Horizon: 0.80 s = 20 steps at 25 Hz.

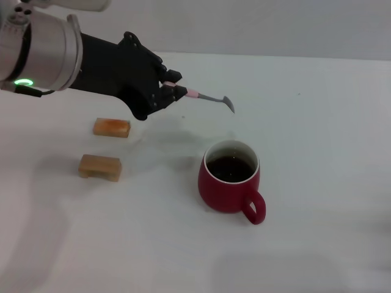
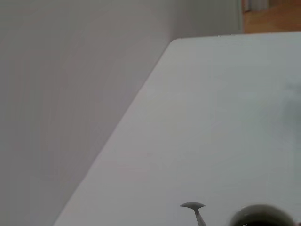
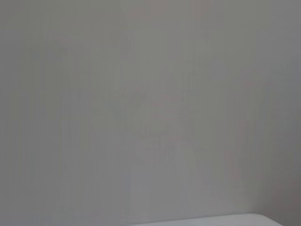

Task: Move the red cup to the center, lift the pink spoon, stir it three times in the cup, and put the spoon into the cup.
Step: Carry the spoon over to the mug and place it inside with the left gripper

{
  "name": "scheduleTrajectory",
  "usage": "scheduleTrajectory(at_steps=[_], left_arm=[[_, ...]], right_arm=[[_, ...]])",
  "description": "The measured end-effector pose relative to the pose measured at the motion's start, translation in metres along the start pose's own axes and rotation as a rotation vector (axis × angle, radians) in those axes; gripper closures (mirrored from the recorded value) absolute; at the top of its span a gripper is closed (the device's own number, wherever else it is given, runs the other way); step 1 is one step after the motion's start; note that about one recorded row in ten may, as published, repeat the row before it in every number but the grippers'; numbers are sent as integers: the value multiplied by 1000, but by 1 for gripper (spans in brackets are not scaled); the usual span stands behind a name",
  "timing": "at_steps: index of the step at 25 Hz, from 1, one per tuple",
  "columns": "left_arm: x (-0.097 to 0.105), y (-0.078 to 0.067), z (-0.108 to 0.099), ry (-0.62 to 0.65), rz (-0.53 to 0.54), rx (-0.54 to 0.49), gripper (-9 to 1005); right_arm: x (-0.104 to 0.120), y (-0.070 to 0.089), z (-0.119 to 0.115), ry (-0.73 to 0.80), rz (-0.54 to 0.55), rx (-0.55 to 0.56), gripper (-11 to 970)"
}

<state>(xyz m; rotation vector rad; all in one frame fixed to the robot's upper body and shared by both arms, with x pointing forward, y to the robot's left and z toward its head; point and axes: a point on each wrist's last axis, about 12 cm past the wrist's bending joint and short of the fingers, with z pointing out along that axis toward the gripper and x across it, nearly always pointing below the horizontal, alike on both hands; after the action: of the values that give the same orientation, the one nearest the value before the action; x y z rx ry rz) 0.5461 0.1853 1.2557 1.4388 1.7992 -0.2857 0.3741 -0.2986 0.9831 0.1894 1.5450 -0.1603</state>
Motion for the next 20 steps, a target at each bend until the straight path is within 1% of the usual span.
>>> scheduleTrajectory(at_steps=[6, 20], left_arm=[[-1, -4, -9, -2, 9, 41, 808], [0, -15, -15, 44, 31, 93, 806]], right_arm=[[0, 1, 1, 4, -1, -4, 960], [2, 1, -1, 18, 0, -8, 960]])
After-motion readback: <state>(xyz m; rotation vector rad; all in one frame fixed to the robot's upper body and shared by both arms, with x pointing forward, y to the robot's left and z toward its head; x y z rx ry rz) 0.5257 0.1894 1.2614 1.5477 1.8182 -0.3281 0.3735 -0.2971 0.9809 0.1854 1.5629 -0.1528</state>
